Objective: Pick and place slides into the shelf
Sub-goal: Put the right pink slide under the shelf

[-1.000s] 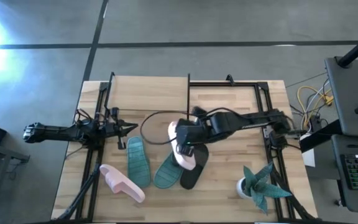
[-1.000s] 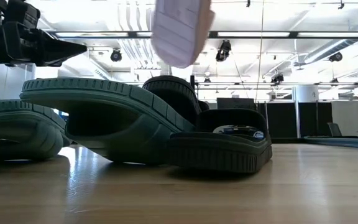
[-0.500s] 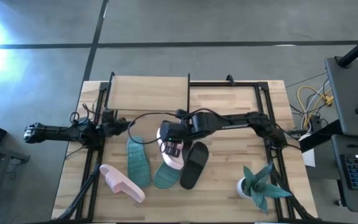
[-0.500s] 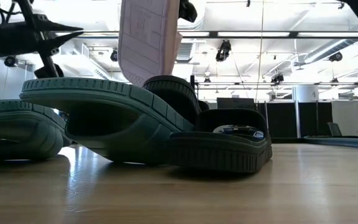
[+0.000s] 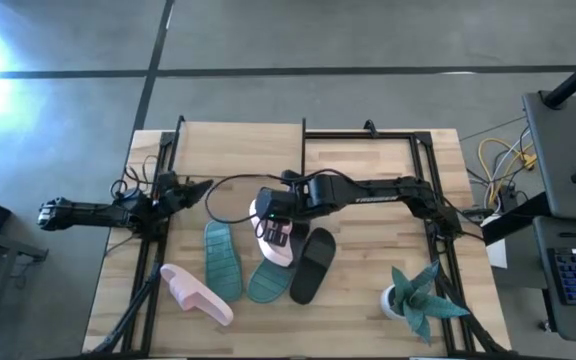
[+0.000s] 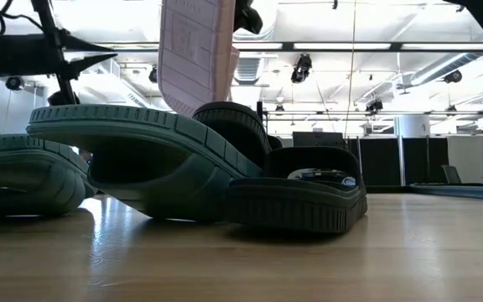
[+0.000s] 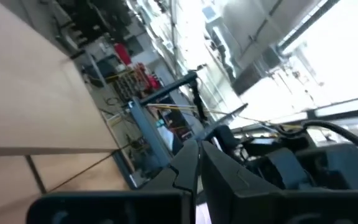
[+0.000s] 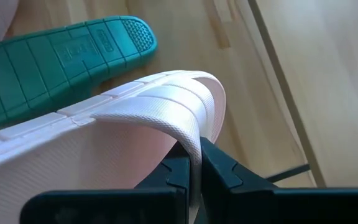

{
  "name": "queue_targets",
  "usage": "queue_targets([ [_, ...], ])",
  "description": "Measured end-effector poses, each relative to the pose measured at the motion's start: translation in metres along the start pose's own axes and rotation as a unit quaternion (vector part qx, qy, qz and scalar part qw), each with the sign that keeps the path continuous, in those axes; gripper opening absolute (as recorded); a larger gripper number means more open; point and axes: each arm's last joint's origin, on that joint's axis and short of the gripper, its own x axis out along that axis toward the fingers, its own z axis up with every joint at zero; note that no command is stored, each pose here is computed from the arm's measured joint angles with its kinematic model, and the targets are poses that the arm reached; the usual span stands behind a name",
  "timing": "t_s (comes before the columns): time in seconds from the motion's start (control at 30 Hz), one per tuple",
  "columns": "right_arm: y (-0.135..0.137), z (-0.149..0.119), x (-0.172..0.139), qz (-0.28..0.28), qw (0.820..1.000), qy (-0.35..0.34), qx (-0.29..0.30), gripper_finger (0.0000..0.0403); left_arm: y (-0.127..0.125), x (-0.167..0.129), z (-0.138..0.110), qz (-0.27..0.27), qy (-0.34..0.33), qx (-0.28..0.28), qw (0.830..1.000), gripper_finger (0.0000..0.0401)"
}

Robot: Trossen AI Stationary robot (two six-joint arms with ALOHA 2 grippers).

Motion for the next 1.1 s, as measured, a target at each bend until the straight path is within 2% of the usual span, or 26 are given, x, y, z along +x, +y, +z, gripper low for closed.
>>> queue_targets([
  [0.1,0.003,0.001,-0.001,0.010,1.000,-0.008,-0.024,0.0013,-0.008,0.001,0.002,-0.036,0.036,0.036,0.998,0.0003],
  [0.2,0.005,0.004,-0.001,0.029,0.999,-0.022,-0.034,0.0013,-0.030,0.002,0.012,-0.110,0.063,0.080,0.989,0.0003],
  [0.27,0.005,0.006,0.000,0.040,0.998,-0.030,-0.036,0.0013,-0.044,0.002,0.019,-0.125,0.089,0.120,0.981,0.0003],
  [0.37,0.006,0.008,0.008,0.054,0.998,-0.029,-0.033,0.0013,-0.057,-0.001,0.030,-0.064,0.169,0.203,0.962,0.0003],
  [0.5,0.010,0.007,0.030,0.054,0.998,-0.016,-0.034,0.0013,-0.070,-0.012,0.045,0.051,0.289,0.285,0.913,0.0003],
  [0.63,0.015,0.006,0.054,0.049,0.998,-0.015,-0.041,0.0013,-0.087,-0.018,0.061,0.081,0.335,0.329,0.879,0.0003],
  [0.8,0.017,0.010,0.079,-0.004,0.996,-0.046,-0.080,0.0013,-0.097,-0.021,0.071,0.087,0.351,0.356,0.861,0.0003],
  [0.93,0.018,0.018,0.093,-0.019,0.988,-0.087,-0.128,0.0013,-0.095,-0.027,0.073,0.102,0.364,0.368,0.850,0.0003],
  [1.1,0.017,0.017,0.122,-0.026,0.983,-0.093,-0.159,0.0013,-0.095,-0.035,0.079,0.116,0.362,0.373,0.846,0.0003],
])
